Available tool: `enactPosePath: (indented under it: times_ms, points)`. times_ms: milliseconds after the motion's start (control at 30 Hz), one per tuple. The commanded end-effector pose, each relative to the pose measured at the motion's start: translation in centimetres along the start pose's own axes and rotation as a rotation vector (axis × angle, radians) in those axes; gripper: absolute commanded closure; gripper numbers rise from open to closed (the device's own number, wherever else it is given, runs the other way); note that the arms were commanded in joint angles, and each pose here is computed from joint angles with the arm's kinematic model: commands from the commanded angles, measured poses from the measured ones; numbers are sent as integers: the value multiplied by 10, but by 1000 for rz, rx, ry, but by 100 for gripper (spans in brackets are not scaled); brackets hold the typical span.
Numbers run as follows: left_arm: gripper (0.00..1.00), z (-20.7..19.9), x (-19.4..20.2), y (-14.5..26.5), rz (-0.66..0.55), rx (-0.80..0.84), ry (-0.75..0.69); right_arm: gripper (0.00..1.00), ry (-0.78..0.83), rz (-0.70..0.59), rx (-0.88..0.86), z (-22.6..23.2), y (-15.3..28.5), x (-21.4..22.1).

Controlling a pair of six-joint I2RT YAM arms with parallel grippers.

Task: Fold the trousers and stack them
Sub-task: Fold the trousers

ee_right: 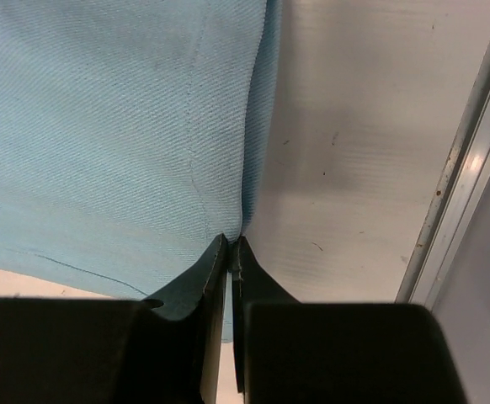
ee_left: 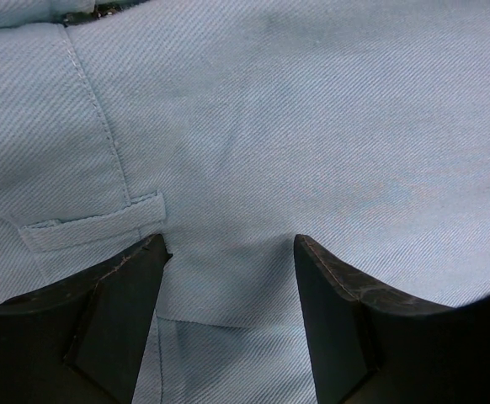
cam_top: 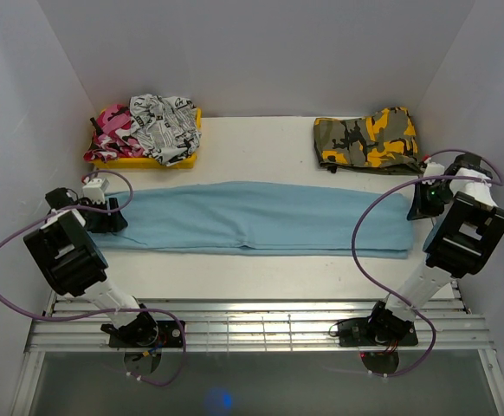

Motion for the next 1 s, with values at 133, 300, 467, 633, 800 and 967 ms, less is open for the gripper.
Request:
enactPosePath:
  times_ms: [133,300,467,633,800,967]
  points:
    - [26,-10,48,-7,216,26,117,92,18,18,96,-24,1,4]
    - [18,-33,23,13,80,237,-9,38,41,-55,97,-22,16,-13]
    - [14,-68,-34,62,-156,383,-429,30,163,-126,-48,14,38,-42]
    - [26,-125,-58,58,-127,500,-723,52,319,-103,-240,92,24,-47]
    - [32,-225,-54,19,-41,653,-854,64,358,18,-309,128,-18,-32]
    - [31,-290,-33,-12,15,626,-1001,68,351,148,-241,116,-55,-4]
Point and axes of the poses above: each gripper's point midway between its finger pads, its own y axis back along the fingers, its own z axis along the line the jaws close on, x = y × z, the point moved 8 cm from there along y, back along the fingers
